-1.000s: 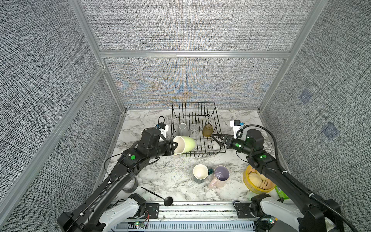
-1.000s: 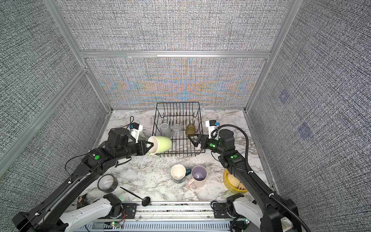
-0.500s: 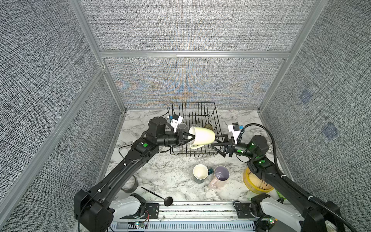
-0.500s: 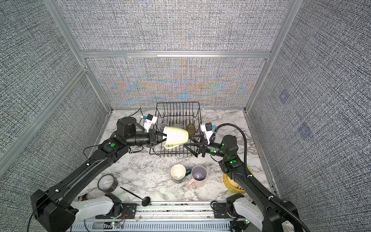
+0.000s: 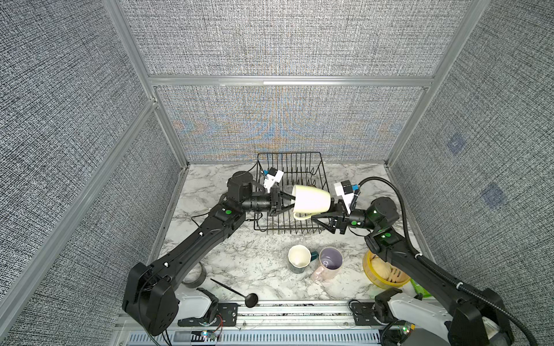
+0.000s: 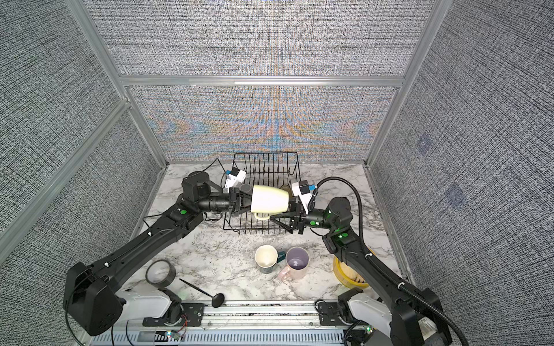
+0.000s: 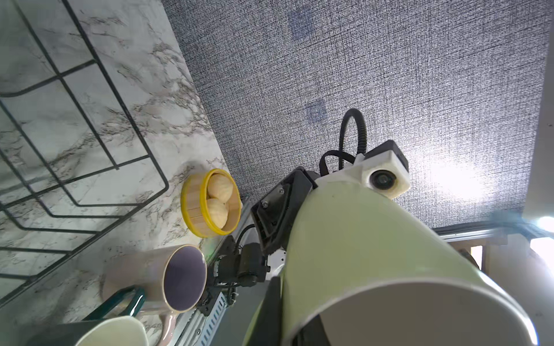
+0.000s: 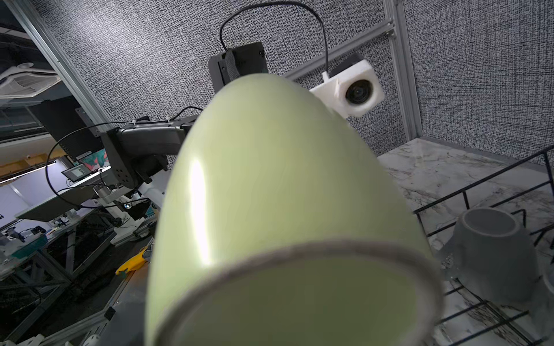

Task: Load cups into a dish rack
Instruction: Pick up the cup from the center of the table.

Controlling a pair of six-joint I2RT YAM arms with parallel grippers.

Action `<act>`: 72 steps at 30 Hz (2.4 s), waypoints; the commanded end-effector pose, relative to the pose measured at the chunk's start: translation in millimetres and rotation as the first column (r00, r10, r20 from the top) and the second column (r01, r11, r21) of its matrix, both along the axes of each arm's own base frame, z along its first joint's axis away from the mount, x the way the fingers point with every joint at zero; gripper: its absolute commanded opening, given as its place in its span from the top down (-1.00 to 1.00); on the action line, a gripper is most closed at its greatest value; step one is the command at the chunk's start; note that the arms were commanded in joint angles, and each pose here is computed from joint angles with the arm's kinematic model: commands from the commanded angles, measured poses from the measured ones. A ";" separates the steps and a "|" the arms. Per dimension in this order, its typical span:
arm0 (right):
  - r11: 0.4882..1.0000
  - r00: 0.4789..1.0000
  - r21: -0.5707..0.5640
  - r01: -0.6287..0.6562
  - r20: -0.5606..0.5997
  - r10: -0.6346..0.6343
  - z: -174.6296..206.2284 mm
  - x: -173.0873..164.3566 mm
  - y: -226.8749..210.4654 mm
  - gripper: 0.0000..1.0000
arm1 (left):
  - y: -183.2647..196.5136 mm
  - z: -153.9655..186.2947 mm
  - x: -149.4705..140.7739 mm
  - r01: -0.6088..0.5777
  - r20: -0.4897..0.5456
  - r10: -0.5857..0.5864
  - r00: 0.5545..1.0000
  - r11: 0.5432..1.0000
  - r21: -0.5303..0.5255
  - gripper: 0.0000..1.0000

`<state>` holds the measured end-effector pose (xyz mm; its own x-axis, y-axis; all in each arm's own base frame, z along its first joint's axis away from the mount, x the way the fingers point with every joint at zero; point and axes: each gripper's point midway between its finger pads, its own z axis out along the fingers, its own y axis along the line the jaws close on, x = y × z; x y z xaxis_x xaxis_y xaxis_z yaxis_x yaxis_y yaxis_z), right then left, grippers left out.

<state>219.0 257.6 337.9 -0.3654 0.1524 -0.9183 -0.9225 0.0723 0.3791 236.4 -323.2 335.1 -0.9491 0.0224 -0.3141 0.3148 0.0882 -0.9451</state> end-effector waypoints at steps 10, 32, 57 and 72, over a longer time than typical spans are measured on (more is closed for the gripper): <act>0.995 0.995 0.062 -0.073 0.076 0.068 25.2 -2.7 16.2 -0.03 | -6.4 17.2 -9.4 0.067 0.053 -0.064 0.997 0.996 -0.062 1.00; 0.995 0.991 -0.004 -0.097 0.092 0.097 19.5 -17.0 20.4 0.11 | -0.9 -9.2 -13.1 0.052 0.053 -0.055 0.997 0.998 0.046 1.00; 0.993 0.992 0.023 -0.118 0.045 0.117 23.8 -14.1 14.4 1.00 | -3.3 -19.6 -8.4 0.047 0.040 -0.049 0.998 0.998 0.051 0.82; 0.996 0.995 -0.047 0.075 -0.058 -0.077 -0.8 32.8 14.5 1.00 | 33.6 -47.0 22.7 -0.176 0.073 0.164 0.984 0.962 0.211 -0.24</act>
